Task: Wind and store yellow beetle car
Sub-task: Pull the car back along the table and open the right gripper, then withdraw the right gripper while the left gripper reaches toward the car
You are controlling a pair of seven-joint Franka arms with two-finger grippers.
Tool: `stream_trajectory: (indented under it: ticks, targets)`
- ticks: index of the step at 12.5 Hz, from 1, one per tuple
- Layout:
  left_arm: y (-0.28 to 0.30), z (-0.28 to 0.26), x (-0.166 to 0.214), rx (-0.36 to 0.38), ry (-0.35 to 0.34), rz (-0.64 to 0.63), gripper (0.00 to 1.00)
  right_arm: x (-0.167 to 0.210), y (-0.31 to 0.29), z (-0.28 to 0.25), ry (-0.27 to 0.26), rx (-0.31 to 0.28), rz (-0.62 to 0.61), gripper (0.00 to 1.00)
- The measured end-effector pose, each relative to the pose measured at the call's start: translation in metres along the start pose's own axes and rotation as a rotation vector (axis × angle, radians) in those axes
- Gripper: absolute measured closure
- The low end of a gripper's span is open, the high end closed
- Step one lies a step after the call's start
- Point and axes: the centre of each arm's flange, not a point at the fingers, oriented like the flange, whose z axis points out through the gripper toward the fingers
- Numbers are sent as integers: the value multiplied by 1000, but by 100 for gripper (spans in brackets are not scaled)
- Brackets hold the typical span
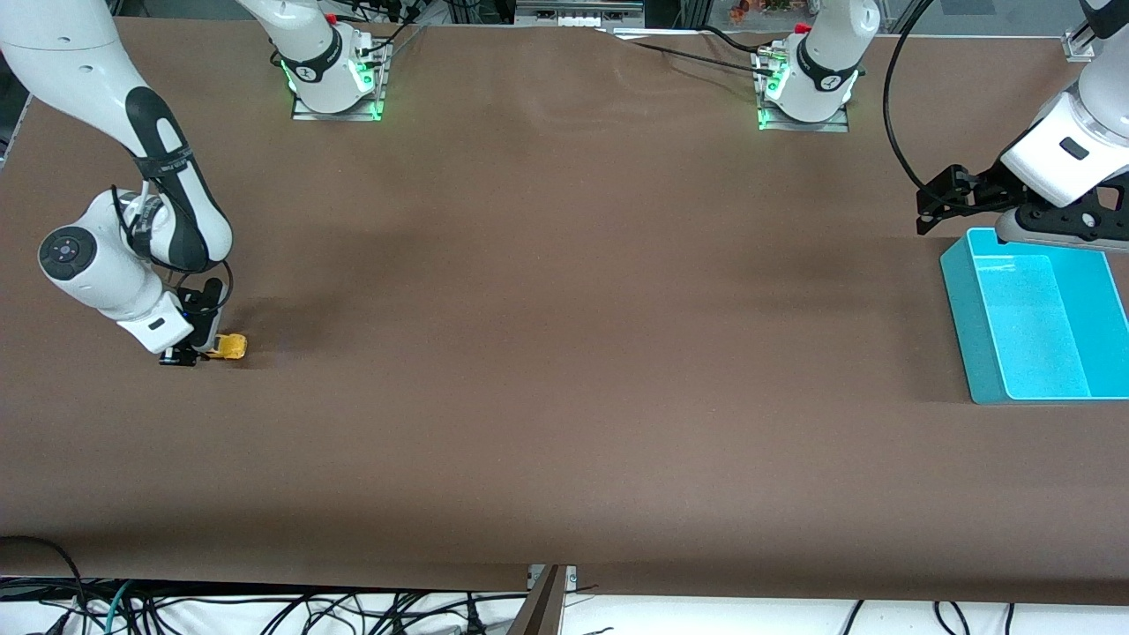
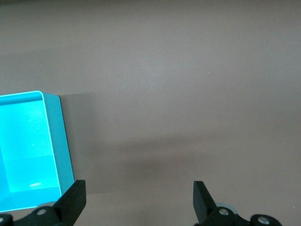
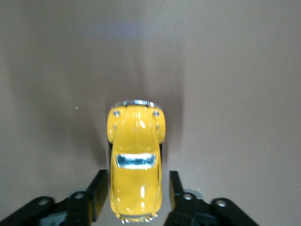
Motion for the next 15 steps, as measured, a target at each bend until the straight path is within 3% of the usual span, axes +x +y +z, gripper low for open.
stream_trajectory:
  ticks: [3, 6, 9, 12, 15]
  targets:
    - [0, 0, 0, 0, -1, 0, 0, 8, 17, -11, 9, 4, -14, 0]
    - [0, 0, 0, 0, -1, 0, 0, 9, 39, -33, 26, 29, -6, 0]
    - [0, 0, 0, 0, -2, 0, 0, 11, 55, -55, 63, 21, 80, 0]
    - [-3, 1, 0, 0, -6, -5, 0, 31, 68, -90, 89, 31, 290, 0]
    - [-6, 24, 7, -5, -49, -9, 0, 71, 80, -135, 108, 89, 523, 0]
